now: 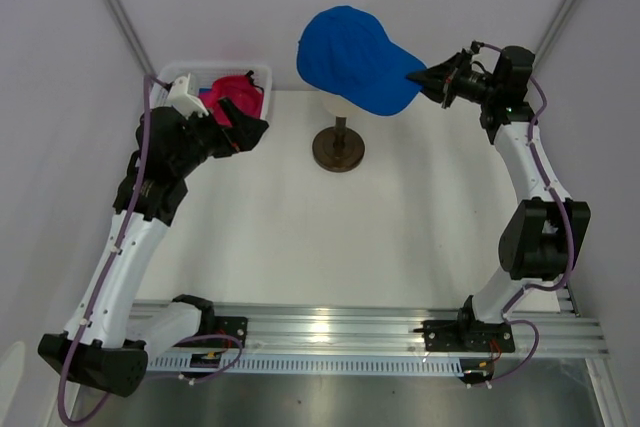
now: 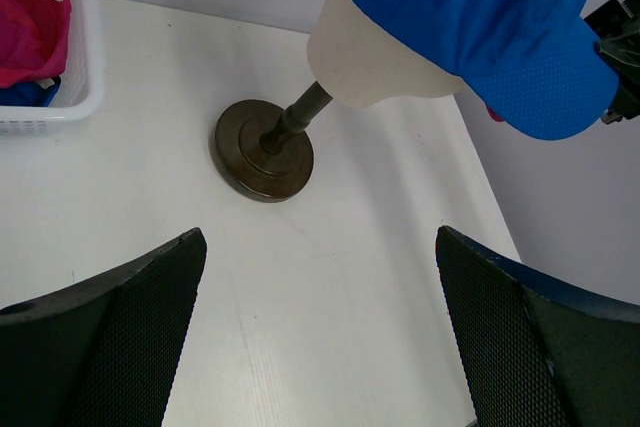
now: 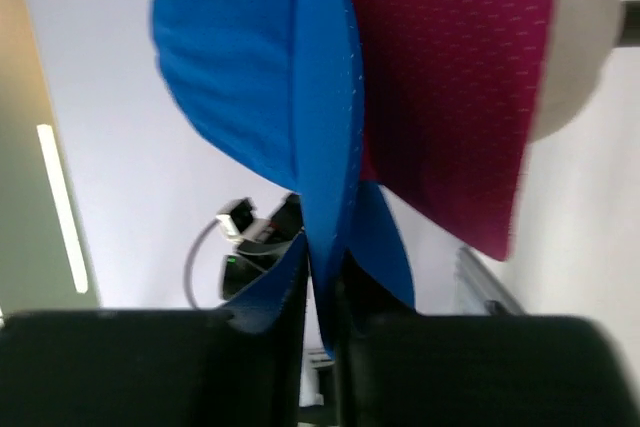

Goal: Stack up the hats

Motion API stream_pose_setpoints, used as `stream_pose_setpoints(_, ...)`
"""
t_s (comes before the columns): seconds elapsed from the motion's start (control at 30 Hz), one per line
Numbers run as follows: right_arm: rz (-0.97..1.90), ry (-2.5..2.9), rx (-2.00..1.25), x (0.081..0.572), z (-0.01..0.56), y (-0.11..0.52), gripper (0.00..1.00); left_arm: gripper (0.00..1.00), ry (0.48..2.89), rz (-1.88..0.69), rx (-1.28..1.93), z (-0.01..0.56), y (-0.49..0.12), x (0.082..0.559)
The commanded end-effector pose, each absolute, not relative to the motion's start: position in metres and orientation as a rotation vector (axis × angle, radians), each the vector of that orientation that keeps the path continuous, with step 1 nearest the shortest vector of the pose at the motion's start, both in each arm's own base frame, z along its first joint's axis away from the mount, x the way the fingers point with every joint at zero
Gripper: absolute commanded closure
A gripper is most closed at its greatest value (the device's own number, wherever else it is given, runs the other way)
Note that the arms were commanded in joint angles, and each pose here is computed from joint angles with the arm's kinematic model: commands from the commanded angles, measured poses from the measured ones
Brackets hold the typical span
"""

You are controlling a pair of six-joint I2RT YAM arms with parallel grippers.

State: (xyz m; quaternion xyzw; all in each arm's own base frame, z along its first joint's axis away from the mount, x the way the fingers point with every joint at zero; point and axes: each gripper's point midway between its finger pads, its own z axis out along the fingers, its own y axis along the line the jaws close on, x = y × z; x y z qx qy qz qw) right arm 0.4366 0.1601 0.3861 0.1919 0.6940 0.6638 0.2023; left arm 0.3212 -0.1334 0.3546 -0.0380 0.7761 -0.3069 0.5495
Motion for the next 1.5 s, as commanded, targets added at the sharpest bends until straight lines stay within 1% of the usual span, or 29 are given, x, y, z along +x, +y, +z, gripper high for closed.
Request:
stream_pose_setpoints(0.0, 1.748, 2.031, 0.535, 0.447, 0.343, 0.148, 0.82, 0.0, 1.809, -0.703, -0.103, 0.363, -0.125, 0.317)
stream_pose_setpoints(0.07, 1.71, 2.051, 0.528, 0.45, 0.345, 0.148, 0.76, 0.0, 1.808, -0.696, -0.105, 0.363, -0.124, 0.316)
stream_pose_setpoints(0.1, 1.693, 2.059, 0.514, 0.453, 0.343, 0.147, 0.68, 0.0, 1.809, -0.692, -0.106, 0.363, -0.123, 0.316)
stream_pose_setpoints(0.13, 1.662, 2.081, 0.494, 0.451, 0.339, 0.146, 0.64, 0.01, 1.808, -0.69, -0.103, 0.364, -0.123, 0.316)
stream_pose_setpoints(0.17, 1.644, 2.072, 0.447, 0.452, 0.347, 0.146, 0.54, 0.0, 1.81, -0.685, -0.107, 0.363, -0.122, 0.316)
stream_pose_setpoints(0.2, 1.635, 2.076, 0.423, 0.451, 0.348, 0.146, 0.48, 0.0, 1.81, -0.683, -0.107, 0.363, -0.122, 0.315)
stream_pose_setpoints(0.27, 1.626, 2.077, 0.365, 0.446, 0.353, 0.146, 0.41, 0.0, 1.811, -0.678, -0.104, 0.363, -0.122, 0.315)
stream_pose_setpoints(0.3, 1.612, 2.059, 0.328, 0.443, 0.364, 0.146, 0.33, 0.01, 1.809, -0.677, -0.105, 0.363, -0.121, 0.315)
stream_pose_setpoints(0.37, 1.561, 2.05, 0.257, 0.437, 0.372, 0.144, 0.27, 0.0, 1.812, -0.675, -0.104, 0.362, -0.121, 0.315)
stream_pose_setpoints(0.4, 1.535, 2.037, 0.222, 0.434, 0.381, 0.144, 0.22, 0.0, 1.809, -0.677, -0.1, 0.363, -0.122, 0.315)
stream_pose_setpoints(0.47, 1.483, 2.043, 0.201, 0.424, 0.386, 0.142, 0.18, 0.01, 1.811, -0.68, -0.095, 0.362, -0.122, 0.315)
stream_pose_setpoints(0.57, 1.43, 2.026, 0.152, 0.413, 0.384, 0.144, 0.06, 0.0, 1.811, -0.68, -0.089, 0.363, -0.123, 0.315)
stream_pose_setpoints(0.6, 1.44, 2.021, 0.154, 0.412, 0.382, 0.146, 0.01, 0.01, 1.815, -0.682, -0.087, 0.361, -0.123, 0.315)
stream_pose_setpoints(0.7, 1.453, 1.986, 0.11, 0.412, 0.367, 0.153, 0.0, 0.0, 1.819, -0.69, -0.078, 0.361, -0.125, 0.316)
stream_pose_setpoints(0.9, 1.416, 1.985, 0.108, 0.436, 0.332, 0.158, 0.0, 0.01, 1.82, -0.683, -0.059, 0.365, -0.125, 0.314)
stream_pose_setpoints(1.17, 1.406, 1.916, 0.073, 0.471, 0.336, 0.158, 0.0, 0.0, 1.811, -0.658, -0.05, 0.376, -0.121, 0.31)
stream_pose_setpoints(1.23, 1.417, 1.865, 0.049, 0.478, 0.343, 0.159, 0.05, 0.0, 1.819, -0.649, -0.051, 0.374, -0.12, 0.31)
stream_pose_setpoints(1.27, 1.448, 1.857, 0.073, 0.48, 0.345, 0.16, 0.1, 0.0, 1.819, -0.645, -0.054, 0.375, -0.12, 0.31)
stream_pose_setpoints(1.3, 1.46, 1.823, 0.05, 0.481, 0.351, 0.161, 0.12, 0.0, 1.823, -0.64, -0.057, 0.374, -0.119, 0.31)
stream_pose_setpoints(1.33, 1.495, 1.826, 0.031, 0.481, 0.348, 0.175, 0.15, 0.01, 1.824, -0.641, -0.058, 0.373, -0.119, 0.31)
stream_pose_setpoints(1.37, 1.516, 1.821, 0.042, 0.481, 0.349, 0.177, 0.19, 0.01, 1.823, -0.641, -0.058, 0.374, -0.119, 0.31)
stream_pose_setpoints(1.47, 1.556, 1.776, 0.027, 0.487, 0.351, 0.182, 0.23, 0.01, 1.823, -0.645, -0.061, 0.374, -0.119, 0.311)
